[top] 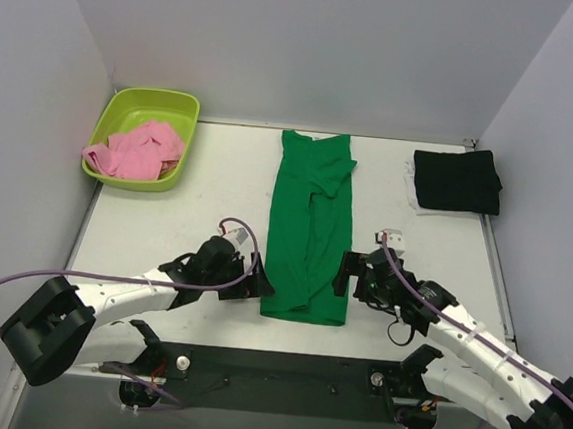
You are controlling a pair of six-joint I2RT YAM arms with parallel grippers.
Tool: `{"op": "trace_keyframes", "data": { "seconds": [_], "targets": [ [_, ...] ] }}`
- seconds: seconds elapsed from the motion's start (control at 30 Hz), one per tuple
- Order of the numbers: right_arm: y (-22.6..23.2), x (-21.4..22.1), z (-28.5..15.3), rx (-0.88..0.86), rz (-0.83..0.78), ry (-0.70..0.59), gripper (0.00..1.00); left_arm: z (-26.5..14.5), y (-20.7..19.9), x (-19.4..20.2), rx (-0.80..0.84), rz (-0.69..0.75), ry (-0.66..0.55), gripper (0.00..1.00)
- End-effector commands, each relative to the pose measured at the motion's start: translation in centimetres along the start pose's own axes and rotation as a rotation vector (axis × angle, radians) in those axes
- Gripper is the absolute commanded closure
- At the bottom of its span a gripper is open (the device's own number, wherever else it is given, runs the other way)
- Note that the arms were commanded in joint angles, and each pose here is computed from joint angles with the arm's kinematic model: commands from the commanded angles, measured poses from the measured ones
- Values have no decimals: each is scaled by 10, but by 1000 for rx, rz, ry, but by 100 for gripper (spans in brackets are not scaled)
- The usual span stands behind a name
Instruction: Fold and stack the t-shirts
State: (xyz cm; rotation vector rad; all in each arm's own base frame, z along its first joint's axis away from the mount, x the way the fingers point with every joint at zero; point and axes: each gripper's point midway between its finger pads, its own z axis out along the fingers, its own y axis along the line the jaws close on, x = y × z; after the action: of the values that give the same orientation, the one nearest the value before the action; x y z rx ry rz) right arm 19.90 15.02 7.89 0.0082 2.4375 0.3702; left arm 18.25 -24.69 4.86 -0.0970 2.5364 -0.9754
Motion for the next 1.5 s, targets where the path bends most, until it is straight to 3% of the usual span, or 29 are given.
{"op": "trace_keyframes", "data": {
  "seconds": [0.0,0.47,0.83,0.97,1.07,1.17,1.2,1.27,1.47],
  "targets": [
    [-13,13,-17,33,32,-32,3,-7,-9,0,6,33,-73,3],
    [-26,50,-22,48,68,-20,7,3,8,41,-158,37,-14,4],
    [-36,58,-32,37,98,-41,8,18,18,49,-250,7,15,25],
    [-35,59,-33,31,105,-39,9,18,16,49,-246,-3,12,36],
    [-35,61,-33,31,99,-29,9,17,18,49,-252,-3,10,52],
    [-35,63,-32,38,100,-23,9,17,18,48,-254,-6,8,57],
    [-34,63,-31,39,96,-20,9,17,18,49,-254,-5,11,63],
    [-34,65,-29,46,100,-11,9,17,18,49,-254,-6,10,100],
    [-34,79,-17,56,122,26,10,14,16,47,-244,-2,3,100]
  ]
}}
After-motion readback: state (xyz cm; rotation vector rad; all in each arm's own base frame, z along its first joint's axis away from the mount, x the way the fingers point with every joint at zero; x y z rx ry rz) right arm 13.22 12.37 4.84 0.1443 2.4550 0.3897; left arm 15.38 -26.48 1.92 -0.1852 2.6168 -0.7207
